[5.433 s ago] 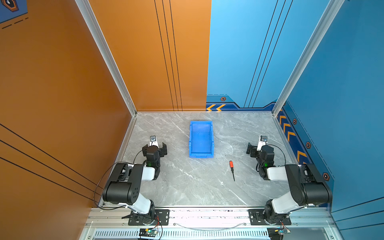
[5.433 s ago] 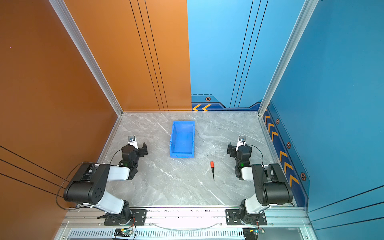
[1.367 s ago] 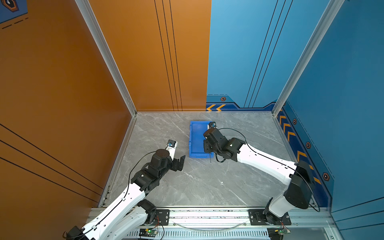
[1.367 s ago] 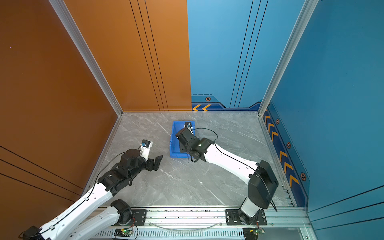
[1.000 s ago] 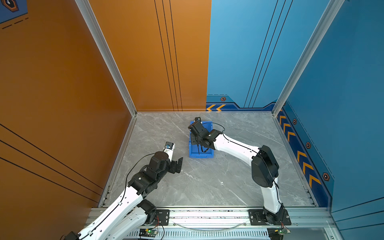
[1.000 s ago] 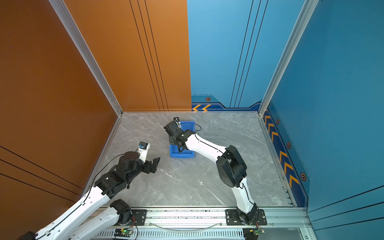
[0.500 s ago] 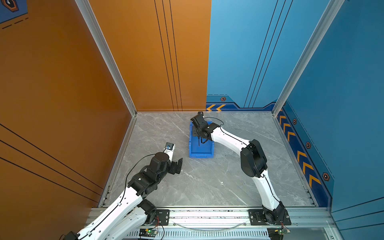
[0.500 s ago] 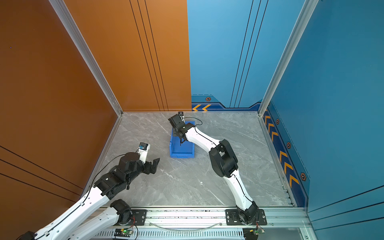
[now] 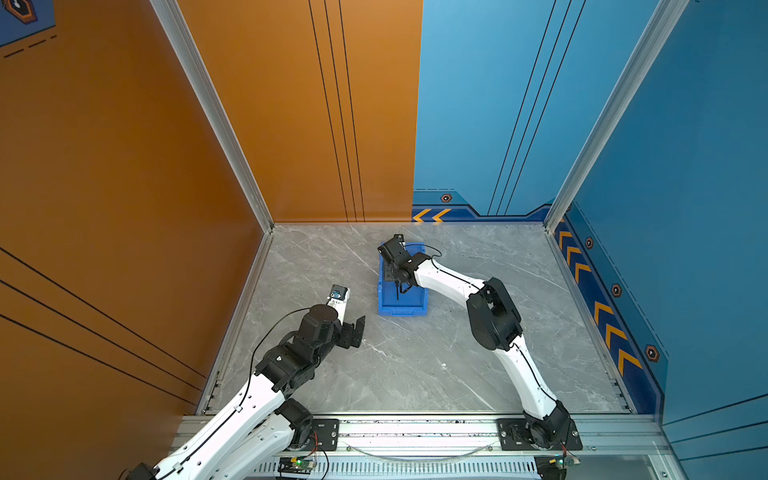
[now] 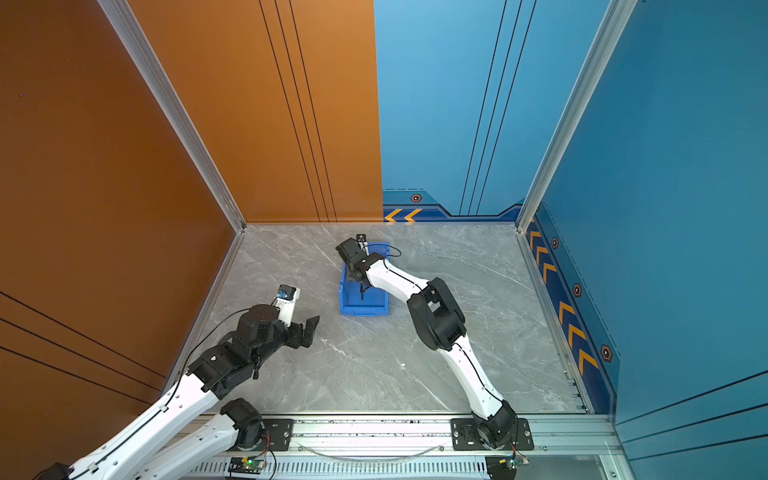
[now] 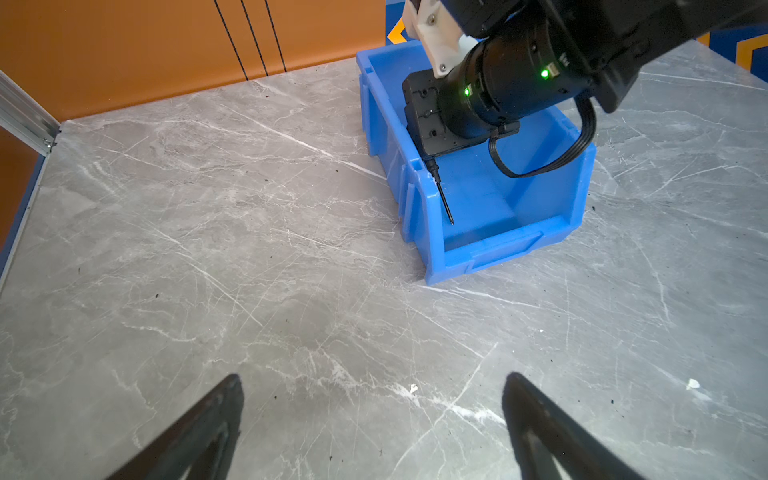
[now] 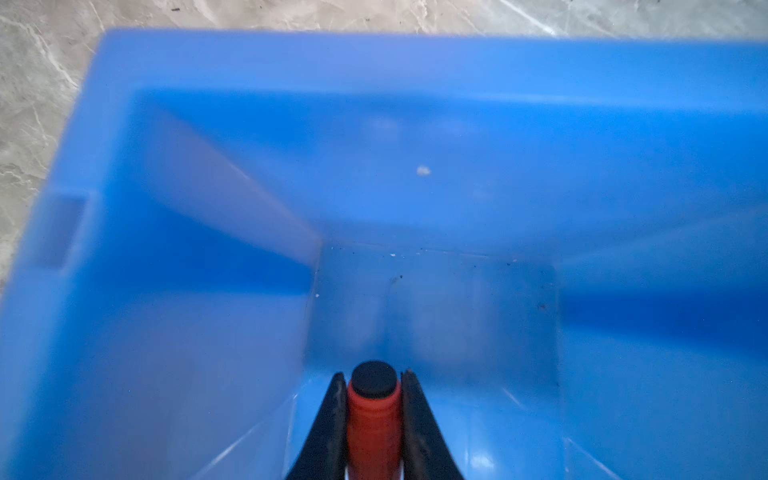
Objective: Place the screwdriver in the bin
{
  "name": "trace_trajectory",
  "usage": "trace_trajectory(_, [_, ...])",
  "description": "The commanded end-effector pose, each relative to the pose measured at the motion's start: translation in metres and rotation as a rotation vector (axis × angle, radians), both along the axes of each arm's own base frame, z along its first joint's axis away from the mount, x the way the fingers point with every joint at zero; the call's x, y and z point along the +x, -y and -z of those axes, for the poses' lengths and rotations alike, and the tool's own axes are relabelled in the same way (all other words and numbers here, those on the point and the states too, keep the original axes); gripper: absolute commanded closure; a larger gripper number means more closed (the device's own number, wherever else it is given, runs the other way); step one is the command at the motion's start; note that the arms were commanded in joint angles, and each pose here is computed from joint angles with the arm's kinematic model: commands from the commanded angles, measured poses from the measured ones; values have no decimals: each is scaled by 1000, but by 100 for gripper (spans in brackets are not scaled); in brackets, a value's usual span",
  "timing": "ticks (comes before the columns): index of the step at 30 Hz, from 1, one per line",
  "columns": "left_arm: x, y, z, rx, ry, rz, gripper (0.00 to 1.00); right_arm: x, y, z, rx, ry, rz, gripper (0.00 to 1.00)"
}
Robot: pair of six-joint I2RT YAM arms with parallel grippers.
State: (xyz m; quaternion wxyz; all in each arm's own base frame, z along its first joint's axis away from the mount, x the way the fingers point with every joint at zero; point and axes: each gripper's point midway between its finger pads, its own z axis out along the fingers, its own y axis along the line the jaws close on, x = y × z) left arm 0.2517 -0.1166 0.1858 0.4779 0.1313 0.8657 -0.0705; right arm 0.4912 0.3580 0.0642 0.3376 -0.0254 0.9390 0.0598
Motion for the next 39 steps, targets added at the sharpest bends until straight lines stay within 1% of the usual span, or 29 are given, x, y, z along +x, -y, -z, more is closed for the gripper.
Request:
trace_trajectory(1, [-1, 2, 0, -7, 8, 5, 2, 5, 0, 4, 16, -10, 19, 98])
trace_trajectory(7, [-2, 2, -1, -9, 11, 8, 2, 1, 3, 18, 5, -34, 29, 92])
trace_trajectory(14, [-3, 3, -2, -6, 18, 13, 2, -3, 4, 24, 2, -46, 35, 78])
trace_trajectory(21, [-6, 5, -4, 6, 30, 21, 2, -5, 3, 17, -11, -29, 27, 68])
trace_trajectory(23, [-7, 5, -4, 5, 31, 23, 2, -5, 4, 10, -15, -16, 25, 62])
trace_trajectory(28, [-7, 3, -7, 4, 39, 16, 2, -4, 0, -20, -12, 40, 2, 60])
trace_trajectory(32, [-6, -5, -5, 34, 36, -24, 2, -6, 2, -56, -11, 99, -14, 60])
trace_trajectory(36, [-3, -15, -6, 61, 36, -70, 2, -16, 13, -99, -1, 164, -22, 59])
trace_trajectory(38, [-2, -25, -8, 68, 46, -119, 2, -25, 21, -121, -5, 200, -39, 55])
trace_trajectory(39, [-1, -30, -10, 65, 55, -149, 2, -32, 28, -138, -8, 231, -44, 52])
